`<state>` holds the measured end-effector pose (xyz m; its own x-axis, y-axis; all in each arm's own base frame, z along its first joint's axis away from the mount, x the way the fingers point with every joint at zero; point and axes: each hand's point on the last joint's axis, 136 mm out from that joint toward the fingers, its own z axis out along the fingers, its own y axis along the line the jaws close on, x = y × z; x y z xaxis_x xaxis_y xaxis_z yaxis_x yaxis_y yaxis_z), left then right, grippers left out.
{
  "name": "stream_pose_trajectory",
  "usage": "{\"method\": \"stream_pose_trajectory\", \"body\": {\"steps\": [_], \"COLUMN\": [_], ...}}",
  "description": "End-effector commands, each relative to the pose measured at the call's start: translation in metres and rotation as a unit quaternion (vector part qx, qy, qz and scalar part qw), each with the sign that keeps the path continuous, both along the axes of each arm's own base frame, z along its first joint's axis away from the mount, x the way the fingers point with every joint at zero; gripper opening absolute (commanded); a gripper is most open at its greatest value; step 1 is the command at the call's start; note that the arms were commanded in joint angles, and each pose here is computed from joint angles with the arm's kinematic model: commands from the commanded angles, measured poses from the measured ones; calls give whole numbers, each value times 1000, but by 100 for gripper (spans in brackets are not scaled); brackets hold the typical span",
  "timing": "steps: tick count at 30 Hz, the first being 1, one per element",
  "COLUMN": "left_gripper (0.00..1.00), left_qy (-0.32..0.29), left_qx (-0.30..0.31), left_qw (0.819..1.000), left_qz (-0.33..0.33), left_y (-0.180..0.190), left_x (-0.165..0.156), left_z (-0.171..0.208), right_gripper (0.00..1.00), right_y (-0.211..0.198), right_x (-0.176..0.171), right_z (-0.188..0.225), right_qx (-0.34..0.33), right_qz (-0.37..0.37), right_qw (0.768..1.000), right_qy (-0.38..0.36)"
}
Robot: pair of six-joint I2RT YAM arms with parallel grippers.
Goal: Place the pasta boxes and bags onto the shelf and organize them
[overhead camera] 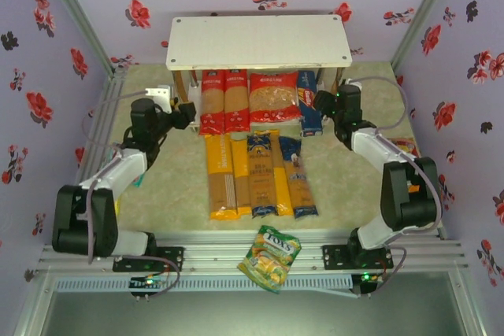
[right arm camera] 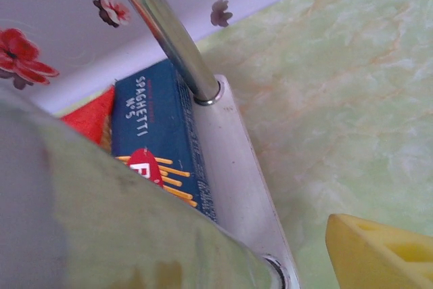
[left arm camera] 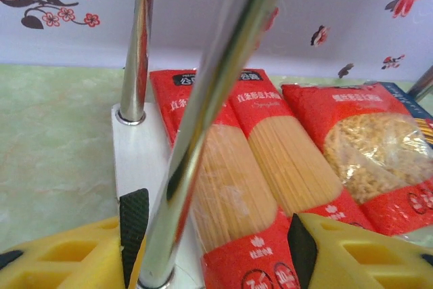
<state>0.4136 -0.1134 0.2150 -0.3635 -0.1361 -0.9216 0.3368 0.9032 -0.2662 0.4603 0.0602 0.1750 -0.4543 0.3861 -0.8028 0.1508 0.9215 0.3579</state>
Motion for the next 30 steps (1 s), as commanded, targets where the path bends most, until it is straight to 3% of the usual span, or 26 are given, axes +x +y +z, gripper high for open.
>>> {"method": "stream_pose_trajectory", "body": {"steps": [1,8,11,16,19,25,30], "left_gripper": [59,51,50,46,45,45,46], "left_qy": [16,69,108,199,214,208,205], "left_qx": [-1,-35,-40,-45,-55,-68,-81], "left_qw": [1000,997,993,979,975,976,975], "left_qz": [-3,-16,-37,-2,-6,-13,-13], "left_y": [3,-5,-25,-38,-52,-68,-72], "left_x": [-26,-88,-110,-124,-123,-110,-104], "left_z": [5,12,9,-23,-27,-6,-1], "right_gripper": [80,80,79,78,78,78,79], "right_y": [-3,-5,-1,31,51,86,96], "right_x": [-9,-74,-112,-183,-213,-239,-252], "right_z": [42,85,84,47,17,-45,-90], "right_qx": [-9,-11,-22,-47,-44,13,-6], "right_qz": [5,28,46,119,154,178,188], "right_qw": [999,998,999,985,970,946,920], "right_qy": [-41,-49,1,115,182,269,343]}}
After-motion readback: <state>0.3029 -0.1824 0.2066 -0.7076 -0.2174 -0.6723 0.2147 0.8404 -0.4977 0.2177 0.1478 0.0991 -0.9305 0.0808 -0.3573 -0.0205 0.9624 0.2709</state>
